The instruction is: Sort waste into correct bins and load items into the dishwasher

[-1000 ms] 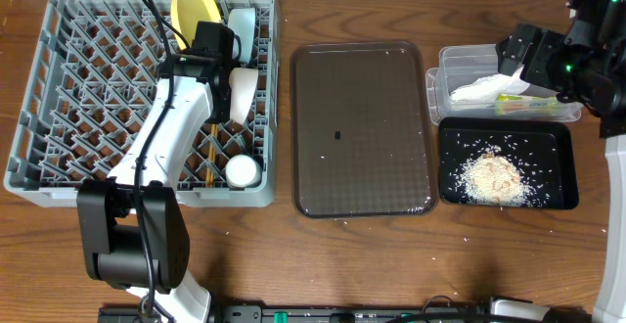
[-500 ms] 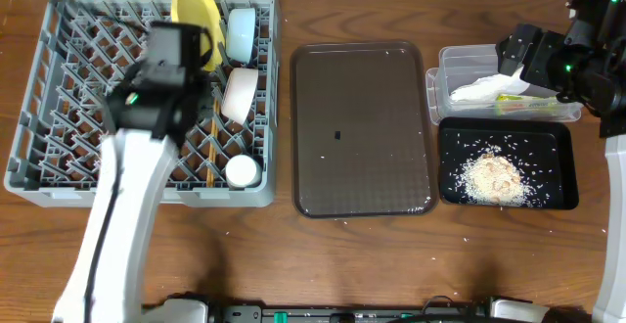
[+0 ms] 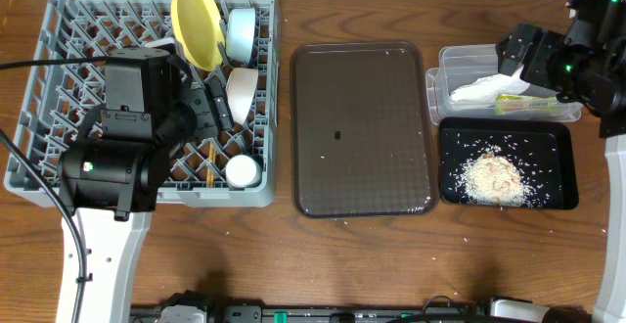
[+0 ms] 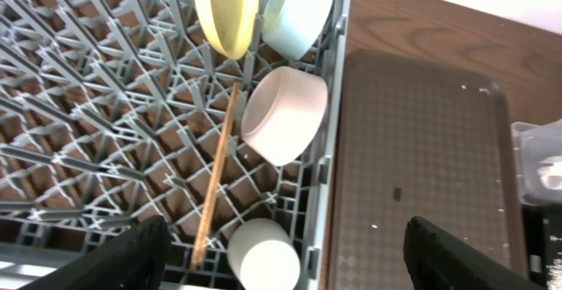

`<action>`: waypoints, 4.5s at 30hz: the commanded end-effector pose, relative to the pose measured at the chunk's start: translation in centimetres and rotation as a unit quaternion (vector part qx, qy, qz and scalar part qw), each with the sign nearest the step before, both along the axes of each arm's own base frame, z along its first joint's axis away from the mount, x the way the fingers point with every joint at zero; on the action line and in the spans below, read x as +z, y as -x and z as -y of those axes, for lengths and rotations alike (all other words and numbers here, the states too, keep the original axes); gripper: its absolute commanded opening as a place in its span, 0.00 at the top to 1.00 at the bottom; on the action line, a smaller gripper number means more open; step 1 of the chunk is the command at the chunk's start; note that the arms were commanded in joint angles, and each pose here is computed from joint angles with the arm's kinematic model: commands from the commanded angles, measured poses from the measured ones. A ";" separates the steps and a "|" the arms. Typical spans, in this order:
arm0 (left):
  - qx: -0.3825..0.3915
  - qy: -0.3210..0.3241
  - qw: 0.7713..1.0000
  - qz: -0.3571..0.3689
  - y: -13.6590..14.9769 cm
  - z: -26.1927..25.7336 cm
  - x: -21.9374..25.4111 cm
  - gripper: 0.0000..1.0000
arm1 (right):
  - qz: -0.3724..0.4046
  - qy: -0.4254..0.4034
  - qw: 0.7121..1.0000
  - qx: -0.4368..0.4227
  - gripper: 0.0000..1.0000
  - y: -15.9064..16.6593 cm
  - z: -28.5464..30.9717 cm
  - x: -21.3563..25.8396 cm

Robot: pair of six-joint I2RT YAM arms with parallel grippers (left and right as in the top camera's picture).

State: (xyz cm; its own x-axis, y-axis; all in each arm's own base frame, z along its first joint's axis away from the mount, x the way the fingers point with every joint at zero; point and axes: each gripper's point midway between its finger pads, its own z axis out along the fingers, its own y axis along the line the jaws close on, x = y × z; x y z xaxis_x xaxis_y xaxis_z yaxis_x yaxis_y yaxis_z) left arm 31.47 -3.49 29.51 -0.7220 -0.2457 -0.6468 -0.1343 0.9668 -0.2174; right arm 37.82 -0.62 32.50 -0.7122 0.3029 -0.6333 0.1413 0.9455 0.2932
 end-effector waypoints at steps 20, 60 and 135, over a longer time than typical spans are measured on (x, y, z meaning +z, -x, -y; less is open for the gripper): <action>0.070 -0.048 0.995 0.045 2.2 -3.4 1.6 0.08 | 0.004 -0.005 1.000 -0.007 0.01 0.0 0.2 0.4; 0.115 -0.067 0.927 0.349 7.3 -8.0 -14.5 0.08 | 0.004 -0.005 1.000 -0.007 0.01 0.0 0.2 0.4; 0.117 -0.066 0.937 0.322 7.5 -8.0 -15.9 0.08 | 0.370 0.150 0.911 0.103 0.01 12.7 -4.2 -16.5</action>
